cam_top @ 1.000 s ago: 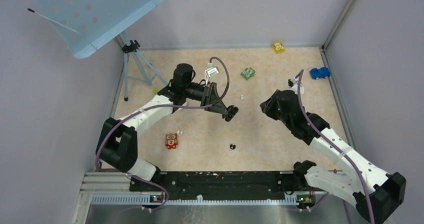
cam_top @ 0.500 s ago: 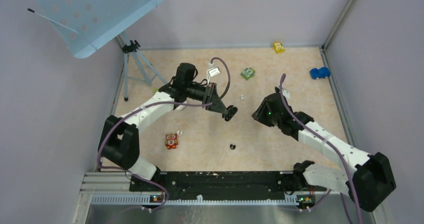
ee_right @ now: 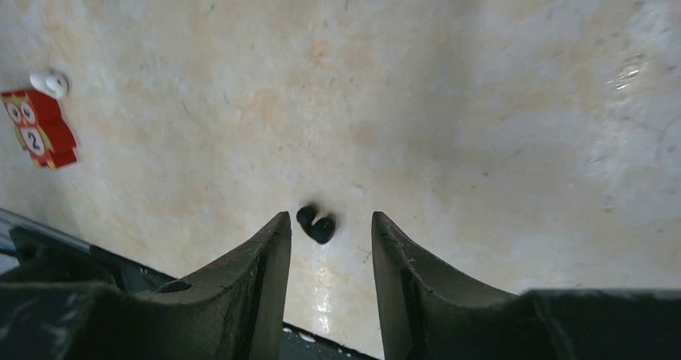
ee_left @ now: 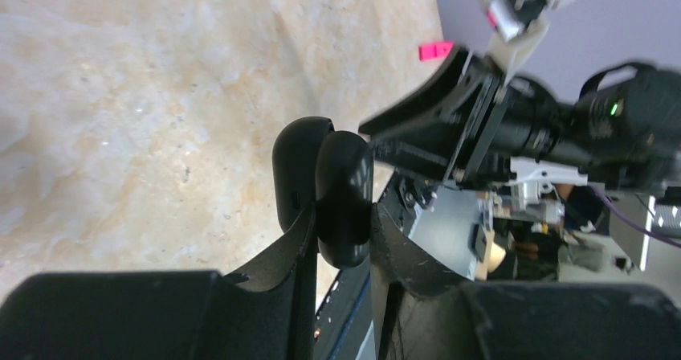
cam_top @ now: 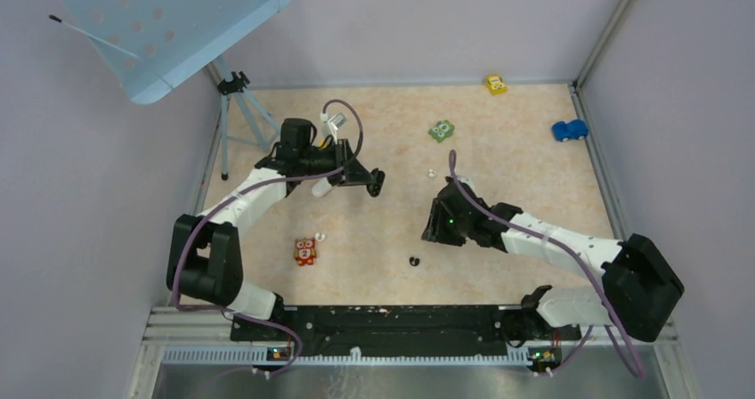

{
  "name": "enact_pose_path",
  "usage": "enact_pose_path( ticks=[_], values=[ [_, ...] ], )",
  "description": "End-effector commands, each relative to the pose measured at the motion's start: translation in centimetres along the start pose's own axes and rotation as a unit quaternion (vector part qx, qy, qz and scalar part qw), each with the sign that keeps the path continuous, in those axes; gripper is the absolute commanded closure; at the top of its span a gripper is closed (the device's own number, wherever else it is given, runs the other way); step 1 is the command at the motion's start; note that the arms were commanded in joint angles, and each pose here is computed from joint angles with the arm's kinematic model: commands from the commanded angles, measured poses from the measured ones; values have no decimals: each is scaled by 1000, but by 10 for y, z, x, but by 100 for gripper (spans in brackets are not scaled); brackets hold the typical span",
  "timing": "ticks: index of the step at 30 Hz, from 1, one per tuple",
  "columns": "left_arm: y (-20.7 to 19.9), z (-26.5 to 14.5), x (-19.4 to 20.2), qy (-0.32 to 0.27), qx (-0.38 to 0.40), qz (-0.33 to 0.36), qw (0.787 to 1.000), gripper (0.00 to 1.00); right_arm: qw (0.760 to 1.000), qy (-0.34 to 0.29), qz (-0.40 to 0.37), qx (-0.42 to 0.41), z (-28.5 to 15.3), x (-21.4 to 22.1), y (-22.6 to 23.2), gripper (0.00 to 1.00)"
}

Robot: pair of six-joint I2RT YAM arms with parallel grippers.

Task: Insert the wireless bluetooth earbuds into the charging case
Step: Pick up the left earbud from the center of the board.

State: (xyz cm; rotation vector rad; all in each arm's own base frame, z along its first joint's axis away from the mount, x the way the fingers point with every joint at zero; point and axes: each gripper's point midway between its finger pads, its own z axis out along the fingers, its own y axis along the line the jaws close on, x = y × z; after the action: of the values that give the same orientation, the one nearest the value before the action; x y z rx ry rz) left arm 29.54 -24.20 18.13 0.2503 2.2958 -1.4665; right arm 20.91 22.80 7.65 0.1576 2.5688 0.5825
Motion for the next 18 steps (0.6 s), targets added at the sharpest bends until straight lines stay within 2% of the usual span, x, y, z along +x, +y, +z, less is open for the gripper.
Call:
enact_pose_path(
  ticks=[1,10,18],
  values=[
    [-15,-11,-14,-35,-6,26,999,100,999,35,-28,-31,3,30,21,59],
    [-19,-10,-22,-24,3,38,999,100,993,58,-99,-5,9,57,31,59],
    [-19,-9,-25,-18,5,40,999,100,988,83,-128,7,31,68,30,62]
  ],
)
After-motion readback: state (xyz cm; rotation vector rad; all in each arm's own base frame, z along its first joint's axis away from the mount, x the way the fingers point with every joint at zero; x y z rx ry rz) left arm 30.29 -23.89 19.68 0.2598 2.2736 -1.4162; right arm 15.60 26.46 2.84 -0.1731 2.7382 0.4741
